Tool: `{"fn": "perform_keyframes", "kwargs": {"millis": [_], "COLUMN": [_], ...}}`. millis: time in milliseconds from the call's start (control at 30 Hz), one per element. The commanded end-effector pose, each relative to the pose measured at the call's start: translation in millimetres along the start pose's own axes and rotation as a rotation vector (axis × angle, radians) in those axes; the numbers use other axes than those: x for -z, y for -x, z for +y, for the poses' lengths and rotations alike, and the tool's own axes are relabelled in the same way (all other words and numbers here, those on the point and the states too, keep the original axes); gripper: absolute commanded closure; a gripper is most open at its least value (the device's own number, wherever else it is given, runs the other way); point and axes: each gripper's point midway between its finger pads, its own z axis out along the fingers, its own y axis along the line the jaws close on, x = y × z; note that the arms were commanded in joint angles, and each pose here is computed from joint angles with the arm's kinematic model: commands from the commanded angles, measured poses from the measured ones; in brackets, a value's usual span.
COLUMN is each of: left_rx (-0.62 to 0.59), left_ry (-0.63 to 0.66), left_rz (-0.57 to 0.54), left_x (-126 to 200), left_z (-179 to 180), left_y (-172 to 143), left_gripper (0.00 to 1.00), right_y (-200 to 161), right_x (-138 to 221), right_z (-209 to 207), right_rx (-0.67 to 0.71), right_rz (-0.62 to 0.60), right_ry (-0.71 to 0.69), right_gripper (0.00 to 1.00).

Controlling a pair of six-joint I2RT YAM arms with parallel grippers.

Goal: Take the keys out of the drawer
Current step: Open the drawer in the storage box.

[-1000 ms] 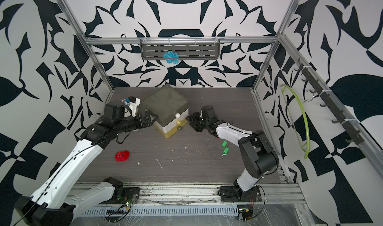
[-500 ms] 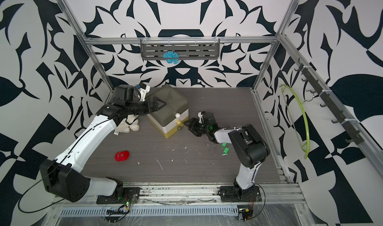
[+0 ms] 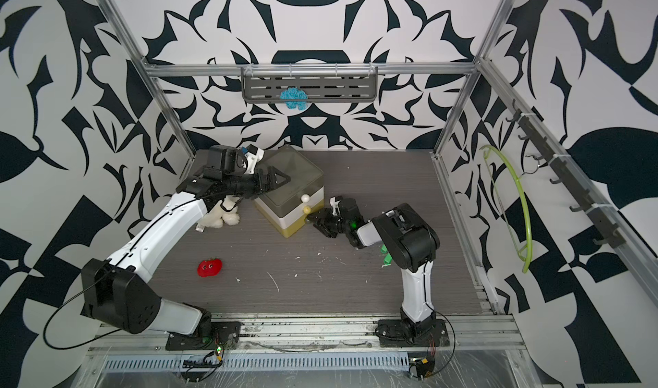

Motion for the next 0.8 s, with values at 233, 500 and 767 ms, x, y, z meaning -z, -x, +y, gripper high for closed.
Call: {"fn": "perform_keyframes", "kwargs": {"millis": [233,500,767], "left_rx": [0.002,0.016,0.029], "left_ry": [-0.005,0.001,0.01], "left_rz": [0.041,0.068,0.078], "left_x": [-11,-19,-23], "left_z": [11,20,26], "left_y": [-3,-10,-14], "left_gripper": [0.01,0.01,0.01], "right_y": [12,7,0], "right_x": [-14,-17,-15], "right_z": [28,31,30], "right_rx": [0.032,0.024,0.018], "right_rz": [-0.013,-0.003,0.008], "right_ry": [0.079,0.11,0.129], "right_gripper": [0.51,0.58,0.59]}}
